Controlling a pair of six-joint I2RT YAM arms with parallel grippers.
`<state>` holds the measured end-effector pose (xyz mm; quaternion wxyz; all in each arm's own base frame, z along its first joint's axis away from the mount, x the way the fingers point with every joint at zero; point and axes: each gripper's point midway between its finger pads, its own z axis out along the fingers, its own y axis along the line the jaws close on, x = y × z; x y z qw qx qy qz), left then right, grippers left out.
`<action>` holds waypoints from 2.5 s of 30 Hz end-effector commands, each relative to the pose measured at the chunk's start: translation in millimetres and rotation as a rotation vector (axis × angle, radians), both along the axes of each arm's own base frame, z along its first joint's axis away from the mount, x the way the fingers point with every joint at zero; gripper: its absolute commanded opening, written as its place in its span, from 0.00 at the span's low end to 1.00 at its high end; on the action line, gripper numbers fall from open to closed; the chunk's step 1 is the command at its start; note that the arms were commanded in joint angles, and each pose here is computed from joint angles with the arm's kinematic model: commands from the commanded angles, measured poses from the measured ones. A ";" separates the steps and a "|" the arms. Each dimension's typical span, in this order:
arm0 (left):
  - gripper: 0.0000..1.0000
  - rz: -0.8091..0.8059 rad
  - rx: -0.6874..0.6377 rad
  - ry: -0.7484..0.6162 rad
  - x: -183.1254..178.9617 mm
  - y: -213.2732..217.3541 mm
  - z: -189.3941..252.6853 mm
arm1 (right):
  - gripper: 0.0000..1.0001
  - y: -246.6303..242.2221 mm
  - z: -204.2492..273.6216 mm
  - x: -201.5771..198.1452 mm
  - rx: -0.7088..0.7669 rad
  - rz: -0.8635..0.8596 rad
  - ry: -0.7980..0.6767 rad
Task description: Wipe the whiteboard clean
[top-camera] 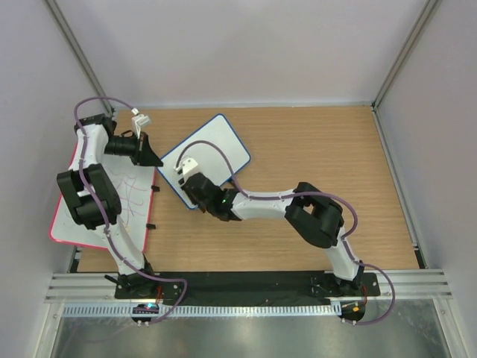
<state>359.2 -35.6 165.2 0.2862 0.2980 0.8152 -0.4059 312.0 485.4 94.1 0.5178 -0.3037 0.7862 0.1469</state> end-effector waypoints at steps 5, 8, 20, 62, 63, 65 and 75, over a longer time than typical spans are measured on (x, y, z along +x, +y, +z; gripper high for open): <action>0.00 -0.048 0.062 0.036 -24.9 -2.1 4.3 | 0.01 -115.6 16.2 101.3 0.024 -0.331 0.006; 0.00 -0.048 0.068 0.037 -25.9 -1.0 5.3 | 0.01 -142.1 20.2 110.4 0.014 -0.380 0.002; 0.00 -0.027 0.107 0.078 -32.8 3.1 6.8 | 0.01 -241.2 33.7 57.5 -0.130 -0.446 0.151; 0.17 -0.009 0.127 0.138 -34.2 6.4 -12.9 | 0.61 -141.9 -37.5 21.2 -0.322 0.017 0.199; 0.18 -0.009 0.130 0.134 -34.0 6.7 -12.7 | 0.61 -142.7 -39.6 24.6 -0.319 0.018 0.205; 0.21 -0.009 0.133 0.129 -34.0 7.4 -12.1 | 0.60 -141.1 -41.5 30.7 -0.303 0.024 0.208; 0.44 -0.011 0.131 0.082 -31.2 5.8 -3.0 | 0.58 -141.9 -54.5 40.3 -0.277 0.106 0.252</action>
